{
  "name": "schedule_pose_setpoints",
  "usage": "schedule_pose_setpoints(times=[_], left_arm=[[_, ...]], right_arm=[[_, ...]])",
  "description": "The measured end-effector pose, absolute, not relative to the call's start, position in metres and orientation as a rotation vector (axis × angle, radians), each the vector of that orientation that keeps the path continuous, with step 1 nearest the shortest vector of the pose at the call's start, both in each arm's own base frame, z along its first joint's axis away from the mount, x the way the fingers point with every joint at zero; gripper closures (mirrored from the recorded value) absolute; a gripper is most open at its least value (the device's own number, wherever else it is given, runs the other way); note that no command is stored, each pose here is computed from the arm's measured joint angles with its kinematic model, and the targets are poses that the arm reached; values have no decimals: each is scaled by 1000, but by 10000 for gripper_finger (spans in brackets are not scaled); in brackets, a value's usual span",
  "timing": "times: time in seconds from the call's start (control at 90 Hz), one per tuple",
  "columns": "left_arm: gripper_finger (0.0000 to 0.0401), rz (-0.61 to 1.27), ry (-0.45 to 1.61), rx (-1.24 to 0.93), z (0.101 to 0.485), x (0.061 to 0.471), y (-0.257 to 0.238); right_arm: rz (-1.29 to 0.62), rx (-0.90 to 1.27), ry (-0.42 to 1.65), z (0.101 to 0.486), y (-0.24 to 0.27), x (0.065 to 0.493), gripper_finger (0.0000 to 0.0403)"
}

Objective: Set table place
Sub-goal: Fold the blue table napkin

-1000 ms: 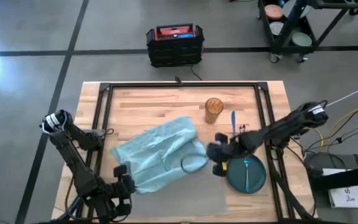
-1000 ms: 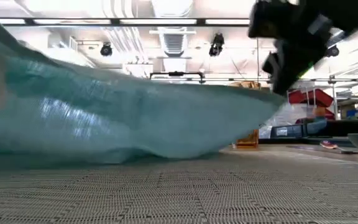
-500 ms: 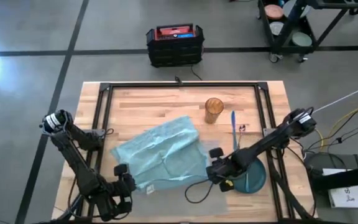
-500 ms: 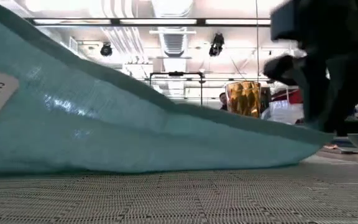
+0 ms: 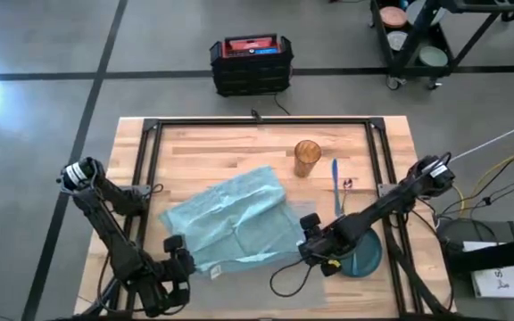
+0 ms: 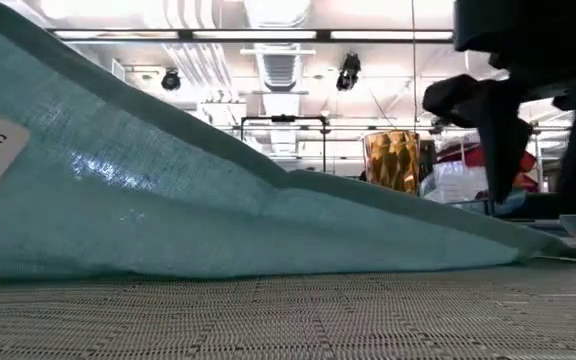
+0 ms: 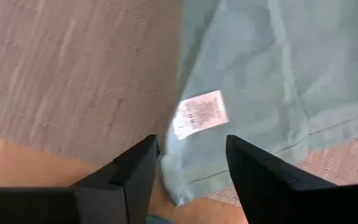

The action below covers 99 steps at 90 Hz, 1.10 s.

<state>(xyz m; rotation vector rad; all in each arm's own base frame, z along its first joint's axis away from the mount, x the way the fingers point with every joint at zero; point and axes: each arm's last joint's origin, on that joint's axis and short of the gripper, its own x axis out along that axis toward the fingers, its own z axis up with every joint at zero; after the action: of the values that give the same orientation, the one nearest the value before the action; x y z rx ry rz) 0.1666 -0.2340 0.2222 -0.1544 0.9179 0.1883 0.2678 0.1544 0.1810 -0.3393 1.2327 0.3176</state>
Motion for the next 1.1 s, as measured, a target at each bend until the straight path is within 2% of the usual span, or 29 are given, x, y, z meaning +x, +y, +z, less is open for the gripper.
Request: schedule_pose_setpoints(times=[0.122, 0.3, 0.622, 0.856, 1.1], left_arm=[[401, 190, 917, -156, 222, 167, -234], [401, 194, 910, -155, 222, 168, -233], [401, 193, 909, -157, 222, 168, -234], [401, 192, 906, -163, 223, 168, -234], [401, 191, 905, -164, 223, 168, -234]], right_arm=[[343, -346, 1278, 163, 161, 264, 238], [198, -390, 1333, 143, 157, 263, 256], [141, -404, 1329, 144, 154, 265, 312], [66, -407, 1320, 142, 146, 267, 392], [22, -405, 1309, 145, 145, 267, 402]])
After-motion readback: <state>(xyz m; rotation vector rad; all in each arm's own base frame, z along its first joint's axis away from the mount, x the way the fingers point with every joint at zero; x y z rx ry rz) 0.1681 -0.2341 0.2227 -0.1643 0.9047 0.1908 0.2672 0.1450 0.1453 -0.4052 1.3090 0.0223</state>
